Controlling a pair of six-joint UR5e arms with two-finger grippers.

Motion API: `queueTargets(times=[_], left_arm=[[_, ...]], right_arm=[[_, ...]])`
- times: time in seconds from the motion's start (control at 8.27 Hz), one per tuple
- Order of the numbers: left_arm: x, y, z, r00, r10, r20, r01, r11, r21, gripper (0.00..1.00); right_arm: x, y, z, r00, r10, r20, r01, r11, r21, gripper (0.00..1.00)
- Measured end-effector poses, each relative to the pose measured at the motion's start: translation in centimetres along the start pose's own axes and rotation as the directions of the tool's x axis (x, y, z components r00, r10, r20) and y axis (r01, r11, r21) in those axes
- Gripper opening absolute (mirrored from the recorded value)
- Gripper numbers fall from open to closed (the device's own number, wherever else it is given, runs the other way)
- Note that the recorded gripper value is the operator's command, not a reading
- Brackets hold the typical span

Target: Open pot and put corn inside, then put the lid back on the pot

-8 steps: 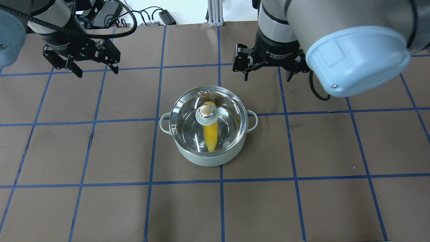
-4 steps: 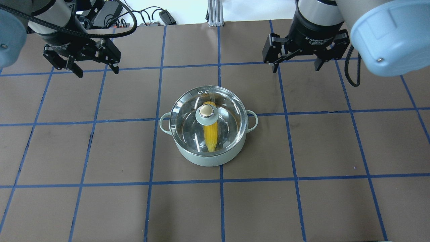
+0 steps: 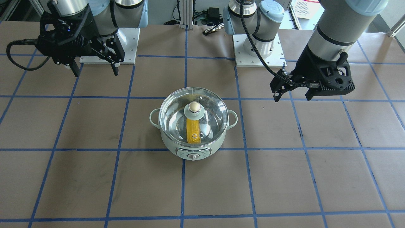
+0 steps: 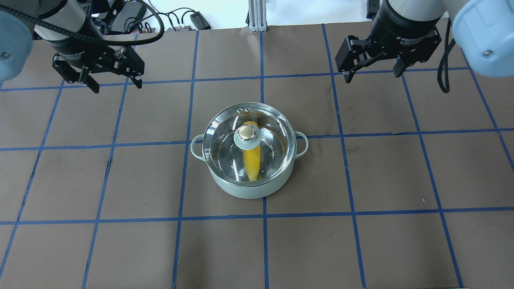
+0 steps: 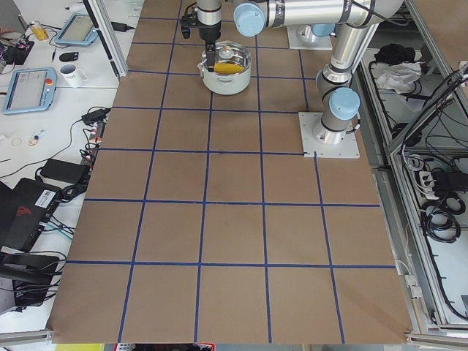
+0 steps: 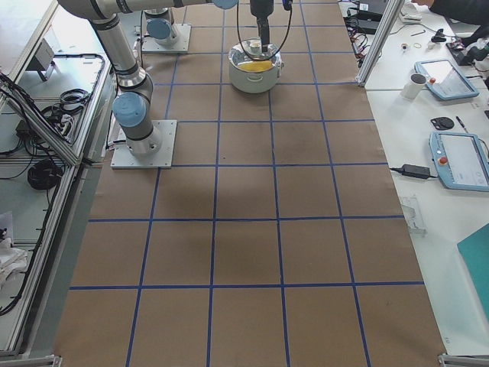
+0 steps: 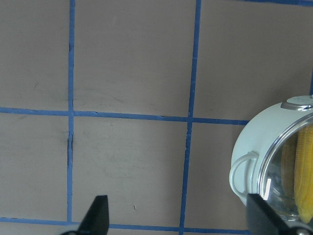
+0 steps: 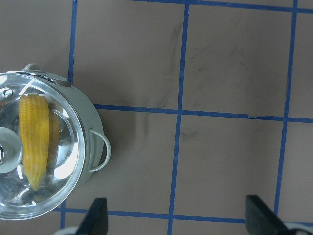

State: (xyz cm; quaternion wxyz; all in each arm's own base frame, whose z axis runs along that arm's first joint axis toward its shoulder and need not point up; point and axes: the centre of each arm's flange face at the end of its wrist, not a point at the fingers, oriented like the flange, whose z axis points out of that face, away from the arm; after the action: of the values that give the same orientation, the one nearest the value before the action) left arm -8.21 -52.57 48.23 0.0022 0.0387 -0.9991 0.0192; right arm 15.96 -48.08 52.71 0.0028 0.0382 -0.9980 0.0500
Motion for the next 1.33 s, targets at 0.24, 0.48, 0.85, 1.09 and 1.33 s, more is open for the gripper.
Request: queueTargets(times=[0.24,0.48,0.85,1.09,1.33], left_arm=[[0.0,0.0,0.0,1.0,0.0,0.0,0.0,1.0,0.0,1.0],[0.0,0.02,-0.04,1.0,0.0,0.0,0.0,1.0,0.001,1.0],[0.0,0.03,-0.05,1.0,0.001,0.0,-0.001,1.0,0.001,1.0],[0.0,0.03,-0.05,1.0,0.002,0.0,-0.002,1.0,0.001,1.0],[0.0,0.03,-0.05,1.0,0.002,0.0,-0.002,1.0,0.001,1.0]], right_arm=[[0.54,-0.12,-0.07,1.0,-0.001,0.001,0.001,1.0,0.002,1.0],[0.59,-0.15,-0.07,1.0,-0.001,0.004,0.001,1.0,0.004,1.0],[0.62,-0.13,-0.06,1.0,-0.001,0.005,0.001,1.0,0.004,1.0],[0.63,-0.11,-0.01,1.0,-0.001,0.003,0.001,1.0,0.002,1.0],[0.65,0.02,-0.11,1.0,-0.001,0.001,0.001,1.0,0.002,1.0]])
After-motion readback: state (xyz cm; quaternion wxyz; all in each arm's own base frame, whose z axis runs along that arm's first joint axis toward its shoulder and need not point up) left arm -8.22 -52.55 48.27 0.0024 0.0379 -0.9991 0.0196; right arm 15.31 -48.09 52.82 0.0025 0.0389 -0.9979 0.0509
